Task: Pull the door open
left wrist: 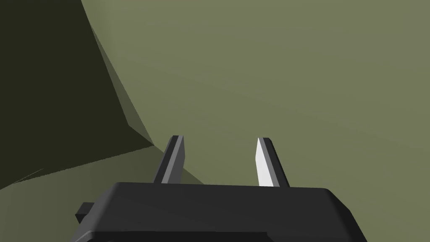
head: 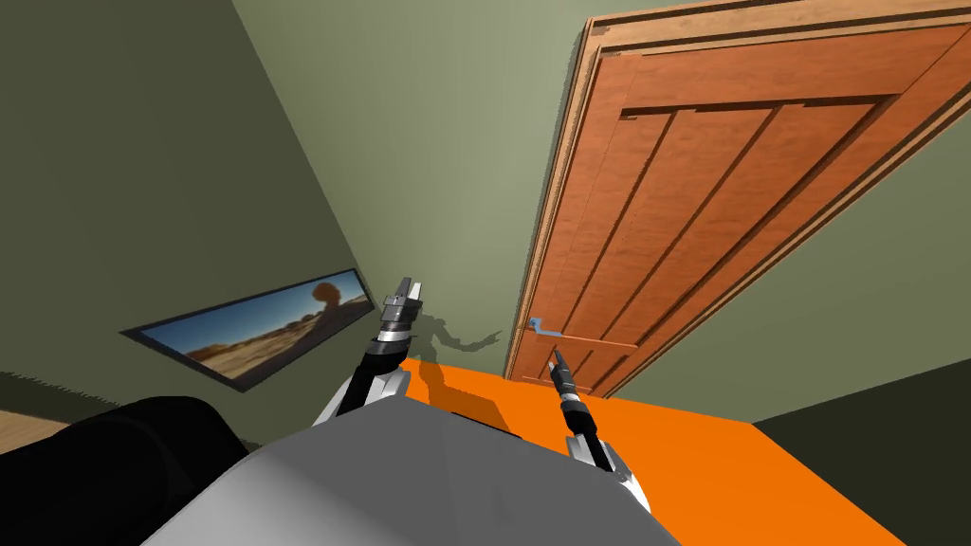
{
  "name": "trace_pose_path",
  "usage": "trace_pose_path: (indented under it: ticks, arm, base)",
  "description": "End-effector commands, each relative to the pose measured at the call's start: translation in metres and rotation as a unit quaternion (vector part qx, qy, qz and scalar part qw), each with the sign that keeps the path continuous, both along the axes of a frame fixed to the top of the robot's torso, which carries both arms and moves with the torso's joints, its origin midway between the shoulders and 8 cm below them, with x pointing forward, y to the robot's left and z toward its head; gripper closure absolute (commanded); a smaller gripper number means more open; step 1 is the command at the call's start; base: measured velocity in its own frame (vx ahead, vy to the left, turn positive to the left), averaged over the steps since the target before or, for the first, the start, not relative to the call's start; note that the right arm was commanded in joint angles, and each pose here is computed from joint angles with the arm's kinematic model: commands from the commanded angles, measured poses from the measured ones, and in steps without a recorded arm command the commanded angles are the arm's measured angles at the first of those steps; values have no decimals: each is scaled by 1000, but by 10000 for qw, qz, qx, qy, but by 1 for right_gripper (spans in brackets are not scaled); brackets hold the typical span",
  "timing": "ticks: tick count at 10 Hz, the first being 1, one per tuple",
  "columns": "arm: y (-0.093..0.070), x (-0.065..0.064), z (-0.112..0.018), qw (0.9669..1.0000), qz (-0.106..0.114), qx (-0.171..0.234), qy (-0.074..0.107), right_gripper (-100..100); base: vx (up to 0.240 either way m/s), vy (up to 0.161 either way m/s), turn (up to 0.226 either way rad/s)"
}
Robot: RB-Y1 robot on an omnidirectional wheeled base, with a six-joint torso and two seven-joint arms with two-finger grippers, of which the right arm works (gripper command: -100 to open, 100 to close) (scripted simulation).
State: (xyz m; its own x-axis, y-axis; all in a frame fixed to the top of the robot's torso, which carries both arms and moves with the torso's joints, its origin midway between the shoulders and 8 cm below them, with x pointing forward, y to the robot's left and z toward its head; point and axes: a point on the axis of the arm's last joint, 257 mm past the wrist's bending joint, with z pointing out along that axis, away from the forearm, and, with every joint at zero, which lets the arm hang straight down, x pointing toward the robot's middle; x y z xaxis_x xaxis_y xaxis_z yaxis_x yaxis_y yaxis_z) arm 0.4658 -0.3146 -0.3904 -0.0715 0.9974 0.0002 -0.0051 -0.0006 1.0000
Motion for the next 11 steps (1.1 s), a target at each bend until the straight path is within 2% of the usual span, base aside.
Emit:
trace_pose_path:
  ticks: [1, 3, 4, 5, 6, 7, 9, 10, 11]
  arm:
    - [-14, -5, -1, 9999, -149, 5, 7, -100]
    - [-36, -13, -2, 9993, -372, 8, 15, -100]
    - [-36, -13, -2, 9993, -372, 8, 15, -100]
    - [-52, -20, -2, 9985, -544, 9, 20, -100]
    - [-60, -23, -2, 9980, -631, 8, 22, -100]
    - [-60, -23, -2, 9980, -631, 8, 22, -100]
    - [-89, -37, -2, 9957, -931, 2, 26, -100]
    - [-98, -41, -2, 9947, -1027, -1, 26, -100]
    - [-92, -39, -2, 9954, -957, 5, 20, -100]
  base:
    - [82, 32, 196]
    - [154, 40, 279]
    - [115, 22, 46]
    - [120, 45, 199]
    - [118, 24, 251]
    - [78, -7, 67]
    - [123, -19, 227]
    - [177, -68, 264]
    - [76, -42, 54]
